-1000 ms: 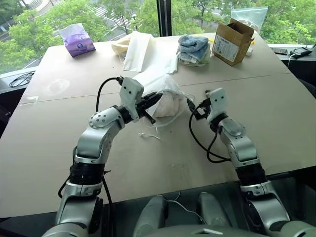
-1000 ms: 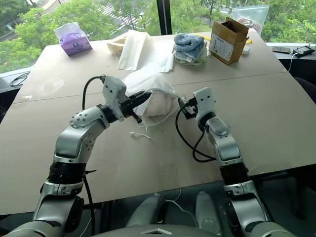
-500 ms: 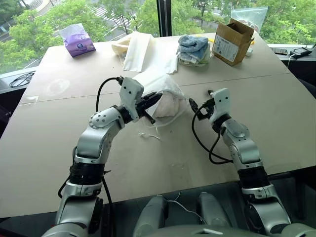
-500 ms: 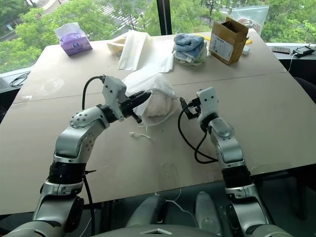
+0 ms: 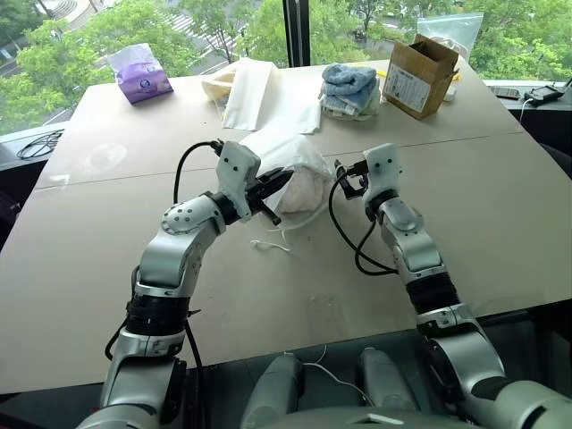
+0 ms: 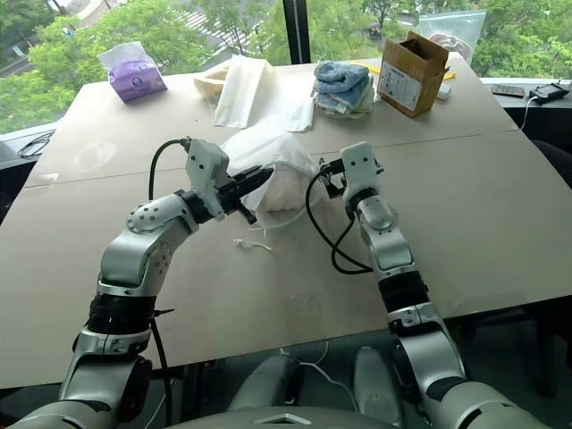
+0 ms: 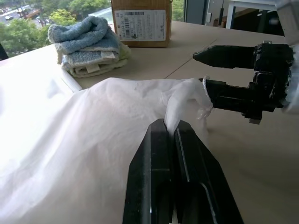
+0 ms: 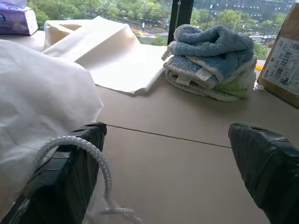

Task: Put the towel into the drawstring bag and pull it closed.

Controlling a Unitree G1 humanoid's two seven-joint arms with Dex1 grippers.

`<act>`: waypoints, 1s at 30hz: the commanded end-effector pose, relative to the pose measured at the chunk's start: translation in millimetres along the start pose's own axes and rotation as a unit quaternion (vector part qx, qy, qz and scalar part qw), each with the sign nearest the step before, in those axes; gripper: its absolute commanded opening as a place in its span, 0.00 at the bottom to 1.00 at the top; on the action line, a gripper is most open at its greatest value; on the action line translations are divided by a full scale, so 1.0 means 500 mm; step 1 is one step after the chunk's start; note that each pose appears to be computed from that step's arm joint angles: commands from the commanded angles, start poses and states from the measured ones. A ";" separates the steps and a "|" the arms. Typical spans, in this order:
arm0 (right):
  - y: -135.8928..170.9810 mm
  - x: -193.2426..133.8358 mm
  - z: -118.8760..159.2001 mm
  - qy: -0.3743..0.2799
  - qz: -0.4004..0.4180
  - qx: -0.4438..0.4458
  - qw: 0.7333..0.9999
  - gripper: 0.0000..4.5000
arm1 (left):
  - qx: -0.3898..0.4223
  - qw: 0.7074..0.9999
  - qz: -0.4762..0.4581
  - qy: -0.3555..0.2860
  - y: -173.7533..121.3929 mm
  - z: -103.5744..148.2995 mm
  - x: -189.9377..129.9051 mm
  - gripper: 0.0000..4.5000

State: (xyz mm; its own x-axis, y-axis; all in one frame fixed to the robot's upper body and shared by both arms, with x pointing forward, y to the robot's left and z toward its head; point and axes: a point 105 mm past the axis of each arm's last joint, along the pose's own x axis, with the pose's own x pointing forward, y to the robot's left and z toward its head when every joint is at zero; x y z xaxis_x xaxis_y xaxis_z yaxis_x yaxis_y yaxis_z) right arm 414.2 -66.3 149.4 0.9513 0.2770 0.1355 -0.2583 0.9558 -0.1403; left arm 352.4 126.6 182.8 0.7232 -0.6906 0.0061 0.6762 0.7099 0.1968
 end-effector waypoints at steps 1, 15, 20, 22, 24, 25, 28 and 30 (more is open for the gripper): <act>-0.053 0.003 0.021 -0.029 -0.083 -0.001 0.996 0.99 | 0.022 0.999 0.007 -0.025 0.006 0.030 -0.007 0.00; -0.134 -0.049 0.034 -0.060 -0.131 -0.023 0.989 0.94 | 0.020 0.999 0.010 -0.025 0.010 0.025 -0.005 0.00; -0.088 -0.069 0.047 -0.066 -0.021 -0.045 0.997 0.60 | 0.020 0.999 0.007 -0.024 0.010 0.022 -0.002 0.00; -0.082 -0.076 0.046 -0.062 -0.005 -0.052 0.997 0.60 | 0.020 0.999 0.005 -0.025 0.009 0.022 0.000 0.00; -0.080 -0.080 0.047 -0.060 0.000 -0.043 0.997 0.51 | 0.019 0.999 0.004 -0.026 0.007 0.021 0.002 0.00; -0.075 -0.080 0.048 -0.060 0.006 -0.042 0.997 0.42 | 0.019 0.999 0.003 -0.026 0.006 0.021 0.003 0.00; -0.058 -0.078 0.055 -0.063 0.025 -0.033 0.997 0.22 | 0.018 0.999 0.002 -0.026 0.005 0.021 0.005 0.00; -0.051 -0.077 0.058 -0.064 0.030 -0.025 0.997 0.22 | 0.018 0.999 0.001 -0.027 0.005 0.021 0.005 0.00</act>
State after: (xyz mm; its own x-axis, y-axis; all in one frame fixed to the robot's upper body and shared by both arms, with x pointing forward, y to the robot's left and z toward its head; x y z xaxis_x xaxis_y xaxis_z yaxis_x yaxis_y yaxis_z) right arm 383.5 -105.7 157.5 0.9278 0.3214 0.1893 -0.2832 0.9373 -0.2033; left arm 355.5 127.3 178.3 0.7269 -0.6866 0.0127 0.6724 0.7154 0.1902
